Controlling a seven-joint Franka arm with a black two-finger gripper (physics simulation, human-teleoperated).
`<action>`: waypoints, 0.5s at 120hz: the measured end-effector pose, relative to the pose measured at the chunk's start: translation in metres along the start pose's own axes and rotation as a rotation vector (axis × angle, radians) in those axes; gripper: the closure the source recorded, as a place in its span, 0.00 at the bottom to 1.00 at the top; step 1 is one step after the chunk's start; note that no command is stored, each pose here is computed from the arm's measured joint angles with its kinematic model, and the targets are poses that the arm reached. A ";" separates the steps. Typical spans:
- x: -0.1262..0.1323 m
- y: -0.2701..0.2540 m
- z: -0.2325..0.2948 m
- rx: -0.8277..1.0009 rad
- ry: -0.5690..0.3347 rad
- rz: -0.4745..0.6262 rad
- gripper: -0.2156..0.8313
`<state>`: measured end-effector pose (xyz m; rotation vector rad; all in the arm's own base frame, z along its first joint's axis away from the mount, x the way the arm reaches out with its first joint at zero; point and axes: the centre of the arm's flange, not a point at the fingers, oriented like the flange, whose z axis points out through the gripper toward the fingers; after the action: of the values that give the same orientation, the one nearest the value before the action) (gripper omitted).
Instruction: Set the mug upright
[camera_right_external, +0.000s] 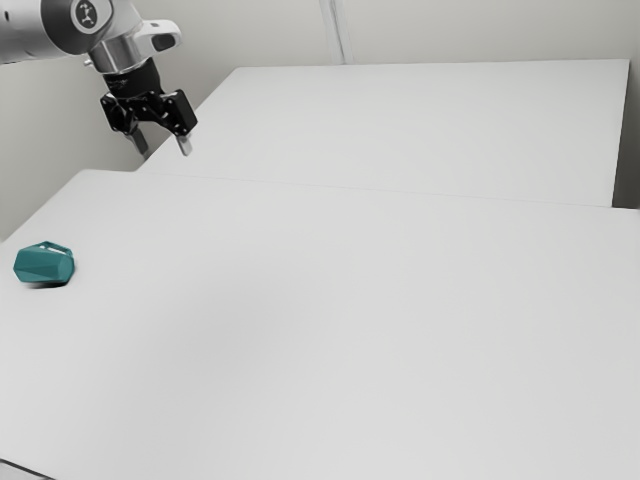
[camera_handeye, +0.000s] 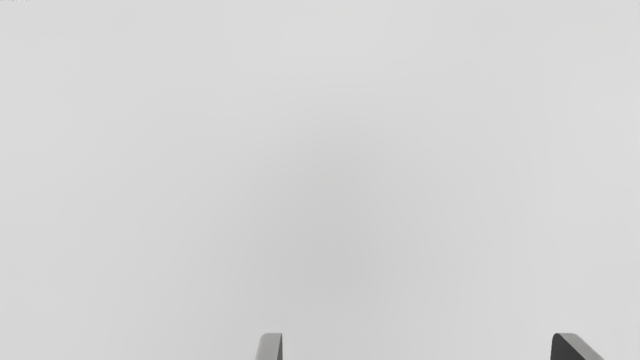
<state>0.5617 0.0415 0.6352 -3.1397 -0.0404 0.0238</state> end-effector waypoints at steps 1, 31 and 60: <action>0.000 0.000 0.000 0.000 0.000 0.001 0.23; -0.005 0.002 -0.009 -0.001 0.015 0.007 0.23; -0.009 -0.028 -0.012 -0.003 0.018 -0.050 0.22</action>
<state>0.5517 0.0692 0.6474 -3.1403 -0.1187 -0.0041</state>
